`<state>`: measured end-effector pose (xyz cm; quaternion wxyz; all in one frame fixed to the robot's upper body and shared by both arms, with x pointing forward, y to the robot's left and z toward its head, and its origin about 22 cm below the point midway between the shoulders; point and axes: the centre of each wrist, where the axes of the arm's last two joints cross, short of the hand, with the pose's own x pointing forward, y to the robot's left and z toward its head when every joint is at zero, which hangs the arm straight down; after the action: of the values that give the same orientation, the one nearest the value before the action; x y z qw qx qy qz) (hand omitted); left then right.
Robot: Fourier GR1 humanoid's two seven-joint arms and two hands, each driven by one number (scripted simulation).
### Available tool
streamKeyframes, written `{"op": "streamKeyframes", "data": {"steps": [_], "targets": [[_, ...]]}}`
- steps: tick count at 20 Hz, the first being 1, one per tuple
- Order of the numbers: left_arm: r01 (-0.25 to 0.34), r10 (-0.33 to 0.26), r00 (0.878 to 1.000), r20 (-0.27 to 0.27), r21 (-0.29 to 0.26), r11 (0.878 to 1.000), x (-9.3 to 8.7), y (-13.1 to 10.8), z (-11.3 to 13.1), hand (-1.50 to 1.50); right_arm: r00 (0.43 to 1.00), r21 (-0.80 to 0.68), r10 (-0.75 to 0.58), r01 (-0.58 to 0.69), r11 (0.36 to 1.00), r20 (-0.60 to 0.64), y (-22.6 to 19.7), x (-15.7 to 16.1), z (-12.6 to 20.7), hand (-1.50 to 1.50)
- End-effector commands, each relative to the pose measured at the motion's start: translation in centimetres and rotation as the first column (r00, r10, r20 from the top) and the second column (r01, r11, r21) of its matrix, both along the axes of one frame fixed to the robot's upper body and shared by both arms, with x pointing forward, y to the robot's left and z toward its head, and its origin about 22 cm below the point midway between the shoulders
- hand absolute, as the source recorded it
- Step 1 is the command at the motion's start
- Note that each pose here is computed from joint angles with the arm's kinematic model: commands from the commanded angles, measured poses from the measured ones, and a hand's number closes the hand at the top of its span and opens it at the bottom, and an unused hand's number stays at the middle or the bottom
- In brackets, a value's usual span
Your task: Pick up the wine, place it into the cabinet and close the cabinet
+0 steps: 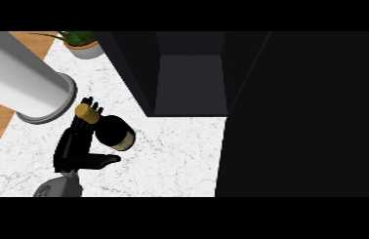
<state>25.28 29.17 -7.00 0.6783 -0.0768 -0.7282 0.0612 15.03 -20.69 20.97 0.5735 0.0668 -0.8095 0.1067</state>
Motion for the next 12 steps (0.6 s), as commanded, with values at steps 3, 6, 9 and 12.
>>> {"op": "streamKeyframes", "data": {"steps": [3, 6, 9, 12], "targets": [[-0.016, 0.015, 1.000, -0.023, -0.020, 1.000, 0.6, -0.4, -0.9, -1.50, 0.999, 0.055, 0.018, -0.021, 0.998, 0.052, -0.4, -4.1, 1.1, -1.50], [0.008, -0.009, 1.000, -0.029, -0.023, 1.000, -0.1, 0.0, -3.9, -1.50, 0.999, 0.036, 0.029, -0.031, 0.999, 0.044, 0.0, -3.1, 0.7, -1.50], [0.000, -0.001, 1.000, -0.028, -0.032, 0.999, 0.8, -1.4, -3.0, -1.50, 0.997, 0.015, 0.050, -0.051, 0.999, 0.053, -0.1, -4.1, 0.8, -1.50], [0.005, -0.007, 0.999, -0.033, -0.054, 0.999, 1.0, 0.6, -3.9, -1.50, 0.998, 0.025, 0.033, -0.035, 0.999, 0.046, 0.2, -2.0, 1.1, -1.50]]}}
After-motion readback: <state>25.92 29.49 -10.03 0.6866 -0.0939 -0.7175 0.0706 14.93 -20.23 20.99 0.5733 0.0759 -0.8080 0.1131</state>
